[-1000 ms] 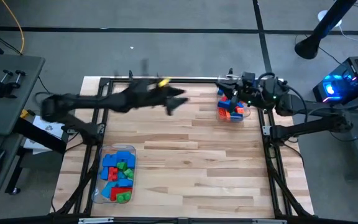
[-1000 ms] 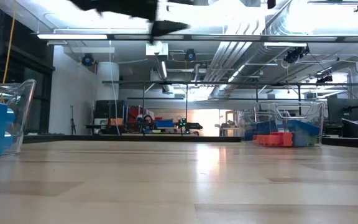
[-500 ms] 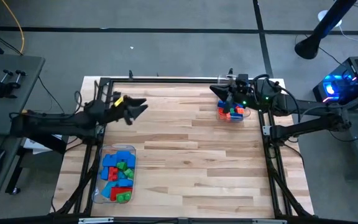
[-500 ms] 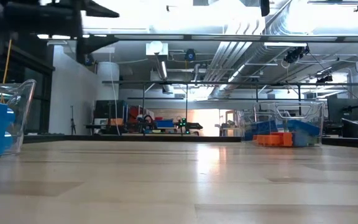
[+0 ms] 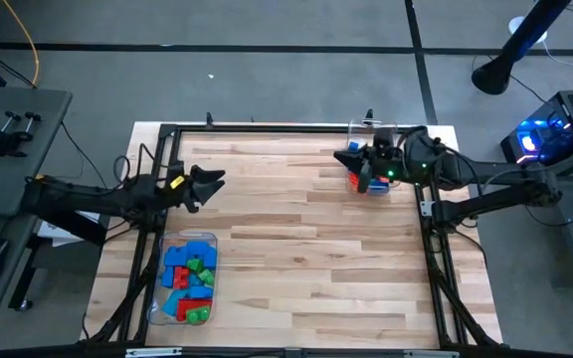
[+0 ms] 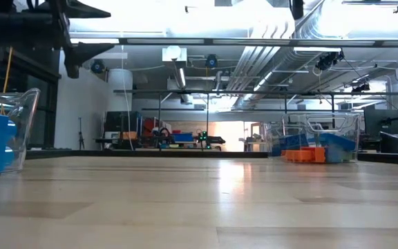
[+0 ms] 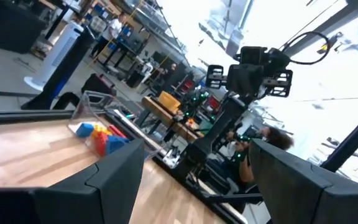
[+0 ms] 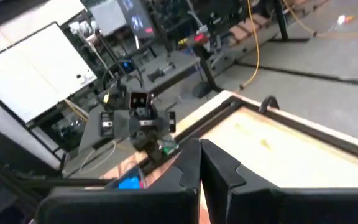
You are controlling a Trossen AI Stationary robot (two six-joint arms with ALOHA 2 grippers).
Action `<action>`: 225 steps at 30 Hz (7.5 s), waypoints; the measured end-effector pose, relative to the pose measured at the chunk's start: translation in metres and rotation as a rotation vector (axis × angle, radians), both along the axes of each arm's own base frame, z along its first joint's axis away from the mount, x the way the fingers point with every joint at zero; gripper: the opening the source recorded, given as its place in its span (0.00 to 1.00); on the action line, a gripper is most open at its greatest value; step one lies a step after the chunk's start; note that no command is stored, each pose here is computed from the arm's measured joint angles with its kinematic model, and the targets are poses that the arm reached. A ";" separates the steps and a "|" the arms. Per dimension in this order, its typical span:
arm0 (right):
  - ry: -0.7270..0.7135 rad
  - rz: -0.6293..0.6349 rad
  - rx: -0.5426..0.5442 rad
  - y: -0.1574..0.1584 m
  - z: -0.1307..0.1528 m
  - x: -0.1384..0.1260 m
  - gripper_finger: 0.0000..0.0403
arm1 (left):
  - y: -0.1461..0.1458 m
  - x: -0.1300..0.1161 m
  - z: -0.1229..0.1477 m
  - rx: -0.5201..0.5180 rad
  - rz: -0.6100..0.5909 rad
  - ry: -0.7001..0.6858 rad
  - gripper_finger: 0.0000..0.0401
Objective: Sort blocks by size
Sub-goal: Return to Home Position
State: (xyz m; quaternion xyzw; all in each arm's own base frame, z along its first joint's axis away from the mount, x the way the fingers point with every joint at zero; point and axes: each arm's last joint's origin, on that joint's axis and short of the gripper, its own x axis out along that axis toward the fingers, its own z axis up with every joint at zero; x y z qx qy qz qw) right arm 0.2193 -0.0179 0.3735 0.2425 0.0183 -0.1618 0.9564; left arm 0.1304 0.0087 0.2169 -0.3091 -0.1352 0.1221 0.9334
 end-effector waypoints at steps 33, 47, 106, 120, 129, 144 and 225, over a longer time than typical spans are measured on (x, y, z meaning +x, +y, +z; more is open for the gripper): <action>0.095 0.163 0.005 0.050 -0.024 -0.082 0.00 | -0.002 -0.006 -0.044 -0.006 -0.034 0.141 0.68; -0.426 0.198 -0.009 0.008 -0.143 -0.073 0.00 | -0.002 -0.007 -0.043 -0.004 -0.033 0.137 0.68; 0.219 0.282 0.096 0.002 -0.232 -0.084 0.00 | -0.001 -0.035 -0.045 -0.003 -0.035 0.126 0.68; 0.219 0.282 0.095 0.002 -0.232 -0.084 0.01 | -0.001 -0.035 -0.045 0.293 -0.006 0.214 0.68; 0.220 0.282 0.095 0.002 -0.232 -0.084 0.01 | -0.009 -0.034 -0.043 0.781 -0.187 0.235 0.68; 0.222 0.282 0.095 0.002 -0.232 -0.084 0.01 | -0.010 -0.033 -0.049 0.732 -0.245 0.270 0.68; 0.005 0.362 -0.454 0.015 -0.202 -0.124 0.01 | -0.010 -0.033 -0.049 0.716 -0.249 0.276 0.68</action>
